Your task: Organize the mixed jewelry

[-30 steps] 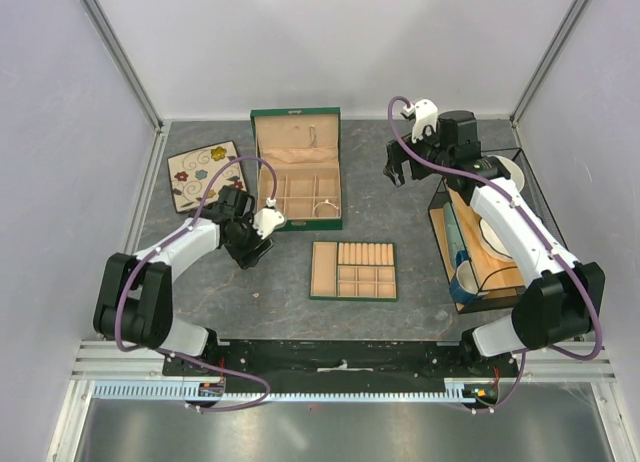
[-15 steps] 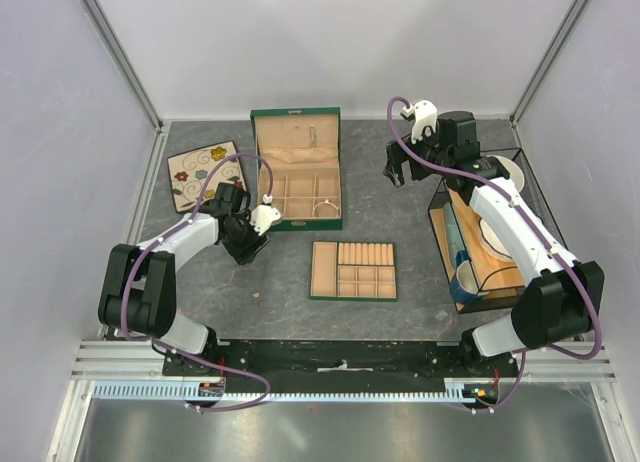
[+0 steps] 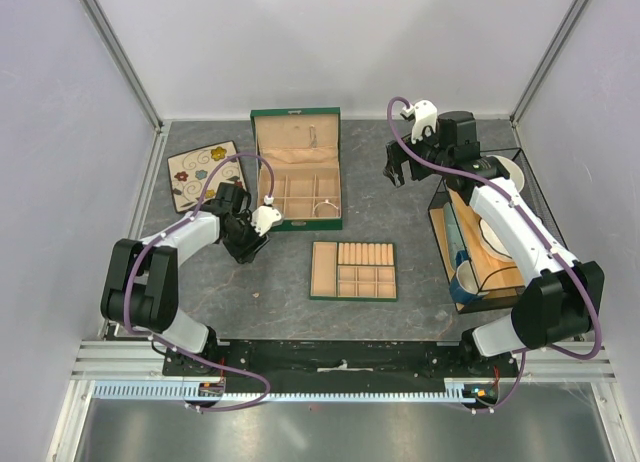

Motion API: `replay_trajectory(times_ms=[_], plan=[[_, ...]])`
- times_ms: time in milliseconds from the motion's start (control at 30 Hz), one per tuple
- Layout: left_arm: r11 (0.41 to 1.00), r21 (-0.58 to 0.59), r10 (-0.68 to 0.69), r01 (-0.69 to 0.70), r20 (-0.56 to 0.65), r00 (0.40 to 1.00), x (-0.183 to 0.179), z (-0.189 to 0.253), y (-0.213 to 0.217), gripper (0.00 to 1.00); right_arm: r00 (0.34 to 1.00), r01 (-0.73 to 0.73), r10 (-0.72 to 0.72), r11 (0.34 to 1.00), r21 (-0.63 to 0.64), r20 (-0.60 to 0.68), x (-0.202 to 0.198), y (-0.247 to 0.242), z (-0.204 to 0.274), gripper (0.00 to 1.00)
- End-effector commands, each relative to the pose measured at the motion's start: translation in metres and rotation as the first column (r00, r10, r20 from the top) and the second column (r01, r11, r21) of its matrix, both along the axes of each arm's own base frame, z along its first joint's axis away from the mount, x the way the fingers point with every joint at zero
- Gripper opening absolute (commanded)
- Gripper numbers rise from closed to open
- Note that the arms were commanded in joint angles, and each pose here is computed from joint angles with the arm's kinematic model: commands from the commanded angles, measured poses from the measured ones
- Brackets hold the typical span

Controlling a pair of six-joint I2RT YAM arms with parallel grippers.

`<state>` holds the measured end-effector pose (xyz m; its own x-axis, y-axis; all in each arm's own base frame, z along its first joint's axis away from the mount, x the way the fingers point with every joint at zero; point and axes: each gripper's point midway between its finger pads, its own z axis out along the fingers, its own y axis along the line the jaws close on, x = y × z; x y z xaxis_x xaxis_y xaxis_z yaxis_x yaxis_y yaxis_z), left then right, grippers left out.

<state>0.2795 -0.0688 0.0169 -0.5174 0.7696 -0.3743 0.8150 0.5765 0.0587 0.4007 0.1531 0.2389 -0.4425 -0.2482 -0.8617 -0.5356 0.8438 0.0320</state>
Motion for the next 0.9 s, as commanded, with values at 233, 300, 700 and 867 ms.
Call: replay_trajectory(times_ms=[233, 300, 700, 867], plan=[[0.999, -0.023, -0.038, 0.038, 0.0, 0.999, 0.003, 0.0, -0.002, 0.49, 0.999, -0.011, 0.01, 1.0, 0.003, 0.03, 0.004, 0.003, 0.005, 0.98], [0.999, -0.02, -0.042, 0.042, -0.004, 0.999, 0.001, -0.001, -0.002, 0.46, 1.0, -0.009, 0.009, 1.0, 0.001, 0.029, 0.004, 0.003, 0.005, 0.98], [0.999, -0.01, -0.038, 0.038, -0.028, 0.999, -0.006, -0.005, 0.005, 0.32, 1.0, -0.006, 0.006, 1.0, -0.003, 0.027, 0.005, 0.002, 0.003, 0.98], [0.999, -0.011, -0.037, 0.037, -0.025, 0.999, -0.007, -0.001, 0.006, 0.24, 1.0, -0.006, 0.006, 1.0, -0.003, 0.027, 0.005, 0.002, 0.003, 0.98]])
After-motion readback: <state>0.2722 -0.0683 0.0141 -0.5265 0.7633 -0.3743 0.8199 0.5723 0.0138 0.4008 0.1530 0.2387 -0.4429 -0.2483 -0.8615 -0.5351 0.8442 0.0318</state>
